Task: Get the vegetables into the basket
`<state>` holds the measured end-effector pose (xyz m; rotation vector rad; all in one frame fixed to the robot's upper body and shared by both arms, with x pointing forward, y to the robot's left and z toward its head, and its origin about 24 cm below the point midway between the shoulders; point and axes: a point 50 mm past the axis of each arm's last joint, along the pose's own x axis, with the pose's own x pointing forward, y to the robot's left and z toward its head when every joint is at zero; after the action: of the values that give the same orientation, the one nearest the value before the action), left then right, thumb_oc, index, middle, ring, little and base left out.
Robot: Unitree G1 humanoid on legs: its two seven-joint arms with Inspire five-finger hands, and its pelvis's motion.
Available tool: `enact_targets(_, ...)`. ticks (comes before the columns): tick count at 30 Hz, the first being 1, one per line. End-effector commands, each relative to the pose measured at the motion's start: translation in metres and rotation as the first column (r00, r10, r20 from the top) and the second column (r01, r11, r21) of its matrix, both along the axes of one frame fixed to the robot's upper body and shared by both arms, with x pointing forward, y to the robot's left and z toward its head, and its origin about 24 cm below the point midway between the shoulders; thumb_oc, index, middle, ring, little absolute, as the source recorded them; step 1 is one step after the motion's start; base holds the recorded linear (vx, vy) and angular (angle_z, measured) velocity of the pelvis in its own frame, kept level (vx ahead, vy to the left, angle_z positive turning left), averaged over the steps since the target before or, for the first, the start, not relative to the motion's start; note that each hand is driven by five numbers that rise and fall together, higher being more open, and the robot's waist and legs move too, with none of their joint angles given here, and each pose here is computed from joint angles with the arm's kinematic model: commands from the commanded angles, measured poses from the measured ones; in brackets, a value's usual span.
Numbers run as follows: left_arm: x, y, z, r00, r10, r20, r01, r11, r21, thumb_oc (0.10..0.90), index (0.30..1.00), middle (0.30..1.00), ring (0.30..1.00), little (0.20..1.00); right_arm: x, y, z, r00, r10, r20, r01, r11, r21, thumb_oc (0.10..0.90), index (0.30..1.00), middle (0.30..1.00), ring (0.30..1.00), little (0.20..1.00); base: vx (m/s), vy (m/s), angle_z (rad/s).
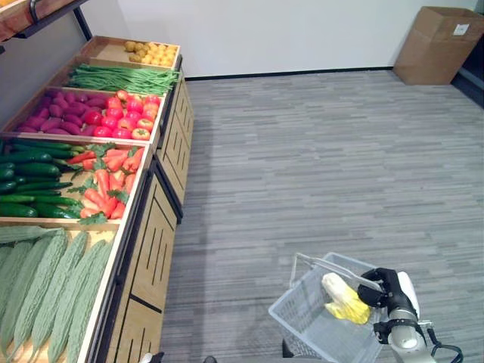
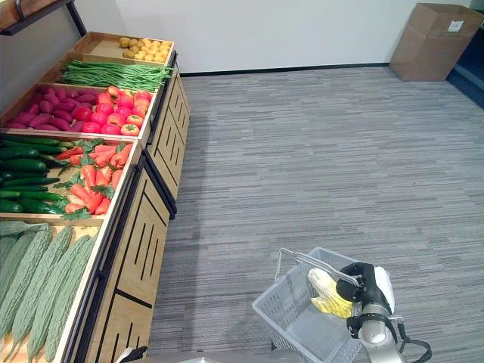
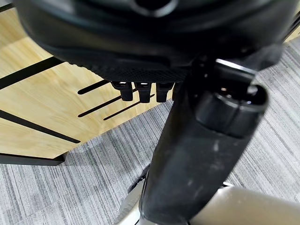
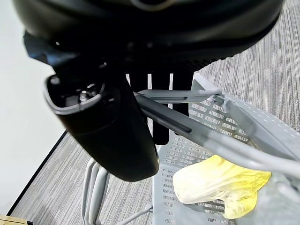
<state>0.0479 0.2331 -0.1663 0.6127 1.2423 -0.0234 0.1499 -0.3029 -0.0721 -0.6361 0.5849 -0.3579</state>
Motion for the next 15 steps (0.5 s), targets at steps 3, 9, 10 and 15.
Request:
enact_targets(3, 0.026, 0.008, 0.007, 0.995, -0.032, 0.095, 0.027, 0.999, 0.046, 0.9, 1.0, 1.0, 1.0, 1.0, 0.055, 0.0, 0.06, 0.937, 0.105, 0.333, -0.065, 0.989, -0.129, 0.4, 0.3, 0.3, 0.3, 0.3, 0.0, -0.069, 0.04)
enact_targets(9, 0.031, 0.007, 0.008, 0.993, -0.016, 0.113, 0.009, 0.998, 0.059, 0.9, 1.0, 1.0, 1.0, 1.0, 0.062, 0.002, 0.076, 0.905, 0.138, 0.403, -0.069, 0.981, -0.181, 0.4, 0.3, 0.3, 0.3, 0.3, -0.01, -0.095, 0.04)
enact_targets(10, 0.031, 0.007, 0.008, 0.993, -0.016, 0.113, 0.009, 0.998, 0.059, 0.9, 1.0, 1.0, 1.0, 1.0, 0.062, 0.002, 0.076, 0.905, 0.138, 0.403, -0.069, 0.981, -0.181, 0.4, 0.3, 0.3, 0.3, 0.3, -0.03, -0.123, 0.06)
enact_targets(15, 0.032, 0.01, 0.008, 0.994, -0.004, 0.108, -0.005, 0.997, 0.083, 0.9, 1.0, 1.0, 1.0, 1.0, 0.066, 0.005, 0.088, 0.879, 0.2, 0.434, -0.104, 0.967, -0.234, 0.4, 0.3, 0.3, 0.3, 0.3, 0.01, -0.155, 0.11)
